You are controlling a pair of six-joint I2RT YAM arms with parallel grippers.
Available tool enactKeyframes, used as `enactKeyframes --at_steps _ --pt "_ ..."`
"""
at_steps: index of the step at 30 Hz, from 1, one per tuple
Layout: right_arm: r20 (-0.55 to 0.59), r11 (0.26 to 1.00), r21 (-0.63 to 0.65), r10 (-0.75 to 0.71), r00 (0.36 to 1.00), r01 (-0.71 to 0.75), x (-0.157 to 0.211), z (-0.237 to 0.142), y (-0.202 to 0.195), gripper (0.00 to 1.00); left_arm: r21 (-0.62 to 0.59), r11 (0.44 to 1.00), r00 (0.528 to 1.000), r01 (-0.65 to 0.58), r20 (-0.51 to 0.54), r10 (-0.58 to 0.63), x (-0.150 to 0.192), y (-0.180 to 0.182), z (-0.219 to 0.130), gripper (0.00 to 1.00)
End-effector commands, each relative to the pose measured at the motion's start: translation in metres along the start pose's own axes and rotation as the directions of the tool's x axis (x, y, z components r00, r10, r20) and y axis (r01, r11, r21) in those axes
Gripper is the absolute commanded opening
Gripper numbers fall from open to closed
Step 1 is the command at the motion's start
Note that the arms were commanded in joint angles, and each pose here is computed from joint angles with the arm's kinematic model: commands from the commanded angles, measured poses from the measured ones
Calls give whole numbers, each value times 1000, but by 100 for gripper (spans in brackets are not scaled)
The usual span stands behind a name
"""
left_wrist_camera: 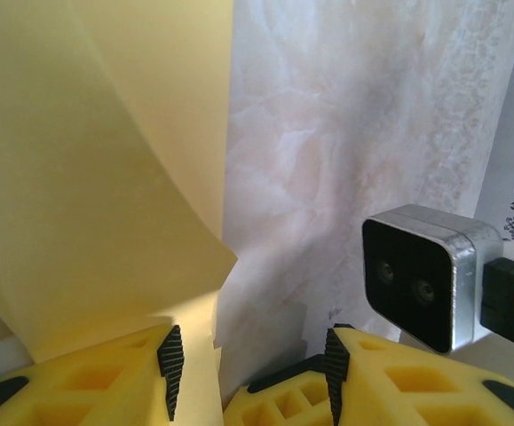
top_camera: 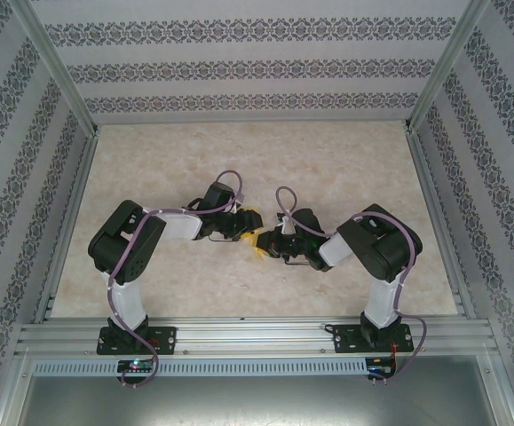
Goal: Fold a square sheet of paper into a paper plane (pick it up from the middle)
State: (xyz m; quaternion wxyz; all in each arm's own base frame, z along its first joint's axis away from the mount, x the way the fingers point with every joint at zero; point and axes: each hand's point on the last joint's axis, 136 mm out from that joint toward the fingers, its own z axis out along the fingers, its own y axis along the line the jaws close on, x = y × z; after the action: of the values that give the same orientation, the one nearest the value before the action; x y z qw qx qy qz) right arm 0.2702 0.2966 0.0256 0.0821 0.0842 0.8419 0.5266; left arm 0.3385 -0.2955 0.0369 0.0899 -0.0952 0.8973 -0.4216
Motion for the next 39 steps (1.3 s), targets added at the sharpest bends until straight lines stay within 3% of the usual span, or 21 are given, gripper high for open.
enactKeyframes --at_steps 1,7,12,17,20,32,36,39 --pt "4 999 53 -4 1000 4 4 -8 -7 14 -88 996 999 24 -26 -26 8 26 9 49" --pt "-38 977 203 -66 997 72 14 -17 -13 22 -96 995 999 23 -38 -27 9 27 10 48" --pt "-81 969 223 -87 993 103 23 -14 -9 28 -91 996 999 22 -44 -26 10 26 11 49" --pt "-42 963 241 -111 993 118 15 -18 -2 35 -83 996 999 19 -48 -23 10 24 11 49" --pt "-64 956 266 -113 991 127 16 -16 -4 35 -77 997 998 18 -51 -22 11 23 11 48" --pt "-122 923 376 -45 992 88 34 -13 -37 16 -65 998 998 17 -56 -21 11 21 11 49" --pt "-154 922 378 -27 988 84 42 -12 -41 16 -65 998 998 18 -59 -21 12 21 11 48" --pt "-136 929 358 -47 990 94 38 -14 -30 23 -65 998 998 17 -61 -21 12 21 11 48"
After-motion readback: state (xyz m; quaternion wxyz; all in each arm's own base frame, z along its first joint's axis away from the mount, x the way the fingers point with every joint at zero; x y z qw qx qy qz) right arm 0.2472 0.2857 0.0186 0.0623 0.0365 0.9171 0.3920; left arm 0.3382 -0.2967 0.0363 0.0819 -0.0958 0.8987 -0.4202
